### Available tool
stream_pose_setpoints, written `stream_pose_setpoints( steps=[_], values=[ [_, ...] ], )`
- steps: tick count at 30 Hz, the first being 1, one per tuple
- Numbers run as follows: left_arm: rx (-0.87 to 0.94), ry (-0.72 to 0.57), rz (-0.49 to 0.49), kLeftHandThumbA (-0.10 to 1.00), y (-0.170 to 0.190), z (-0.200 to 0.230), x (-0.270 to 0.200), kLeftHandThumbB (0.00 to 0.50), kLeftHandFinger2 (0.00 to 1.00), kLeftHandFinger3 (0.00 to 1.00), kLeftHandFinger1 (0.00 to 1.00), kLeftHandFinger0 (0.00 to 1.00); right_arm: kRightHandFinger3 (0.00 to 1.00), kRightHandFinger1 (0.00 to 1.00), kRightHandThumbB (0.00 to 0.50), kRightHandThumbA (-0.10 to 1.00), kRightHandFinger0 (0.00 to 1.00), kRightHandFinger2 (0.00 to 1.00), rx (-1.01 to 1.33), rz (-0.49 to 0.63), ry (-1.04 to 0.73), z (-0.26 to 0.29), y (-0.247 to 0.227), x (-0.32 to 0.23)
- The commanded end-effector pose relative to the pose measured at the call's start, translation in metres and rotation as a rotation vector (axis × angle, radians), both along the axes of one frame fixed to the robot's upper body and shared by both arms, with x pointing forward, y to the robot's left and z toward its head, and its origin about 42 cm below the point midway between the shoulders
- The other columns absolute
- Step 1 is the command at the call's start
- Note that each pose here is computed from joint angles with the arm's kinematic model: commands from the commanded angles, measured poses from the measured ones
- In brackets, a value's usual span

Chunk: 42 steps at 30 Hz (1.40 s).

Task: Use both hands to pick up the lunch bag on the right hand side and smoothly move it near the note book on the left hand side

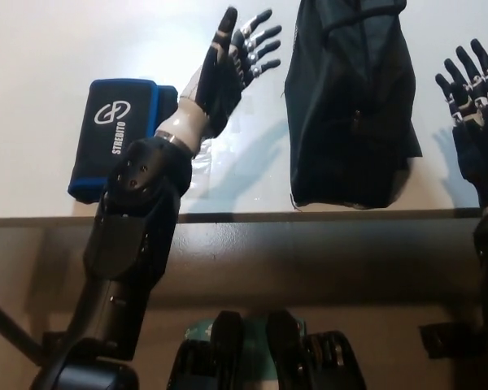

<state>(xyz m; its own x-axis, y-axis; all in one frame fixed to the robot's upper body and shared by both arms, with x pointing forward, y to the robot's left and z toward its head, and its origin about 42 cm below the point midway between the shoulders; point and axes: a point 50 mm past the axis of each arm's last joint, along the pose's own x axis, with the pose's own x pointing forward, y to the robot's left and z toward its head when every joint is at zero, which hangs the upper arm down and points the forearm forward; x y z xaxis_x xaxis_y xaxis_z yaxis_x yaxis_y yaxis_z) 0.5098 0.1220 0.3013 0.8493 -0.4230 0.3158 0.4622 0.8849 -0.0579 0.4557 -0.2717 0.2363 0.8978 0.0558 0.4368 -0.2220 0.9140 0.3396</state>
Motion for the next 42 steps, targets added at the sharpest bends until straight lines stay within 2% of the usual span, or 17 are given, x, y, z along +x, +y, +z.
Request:
stream_pose_setpoints(
  steps=[1,9,14,19,24,31,34,37,42],
  values=[
    [-0.121,-0.024,-0.042,1.00,-0.016,0.033,0.008,0.404,1.00,1.00,1.00,1.00,1.00,1.00,0.364,1.00,1.00,1.00,0.026,0.049,-0.088,0.029,0.009,0.012],
    [-0.204,0.057,-0.126,1.00,-0.049,0.035,0.017,0.410,1.00,1.00,1.00,1.00,1.00,1.00,0.356,1.00,1.00,1.00,0.034,0.063,-0.092,0.033,0.017,0.016],
    [-0.205,0.114,-0.127,1.00,-0.062,0.025,0.024,0.420,1.00,1.00,1.00,1.00,1.00,1.00,0.359,1.00,1.00,1.00,0.056,0.076,-0.085,0.035,0.023,0.019],
    [-0.190,0.142,-0.119,1.00,-0.071,0.016,0.030,0.408,1.00,1.00,1.00,1.00,1.00,1.00,0.359,1.00,1.00,1.00,0.053,0.079,-0.093,0.038,0.029,0.022],
    [-0.143,0.135,-0.097,1.00,-0.070,0.008,0.034,0.387,1.00,1.00,1.00,1.00,1.00,1.00,0.354,1.00,1.00,1.00,0.055,0.080,-0.084,0.037,0.032,0.026],
    [-0.055,0.123,-0.024,1.00,-0.062,-0.007,0.039,0.408,1.00,1.00,1.00,1.00,1.00,1.00,0.341,1.00,1.00,1.00,0.016,0.083,-0.063,0.036,0.050,0.036],
    [-0.063,0.127,-0.015,1.00,-0.062,-0.014,0.037,0.432,1.00,1.00,1.00,1.00,1.00,1.00,0.336,1.00,1.00,1.00,-0.002,0.112,-0.049,0.034,0.065,0.042],
    [-0.056,0.101,-0.003,1.00,-0.060,-0.015,0.036,0.416,1.00,1.00,1.00,1.00,1.00,1.00,0.320,1.00,1.00,1.00,-0.014,0.153,-0.048,0.035,0.081,0.046],
    [-0.020,0.077,-0.015,1.00,-0.053,-0.015,0.035,0.428,1.00,1.00,1.00,1.00,1.00,1.00,0.313,1.00,1.00,1.00,0.003,0.191,-0.034,0.036,0.103,0.051]
  ],
)
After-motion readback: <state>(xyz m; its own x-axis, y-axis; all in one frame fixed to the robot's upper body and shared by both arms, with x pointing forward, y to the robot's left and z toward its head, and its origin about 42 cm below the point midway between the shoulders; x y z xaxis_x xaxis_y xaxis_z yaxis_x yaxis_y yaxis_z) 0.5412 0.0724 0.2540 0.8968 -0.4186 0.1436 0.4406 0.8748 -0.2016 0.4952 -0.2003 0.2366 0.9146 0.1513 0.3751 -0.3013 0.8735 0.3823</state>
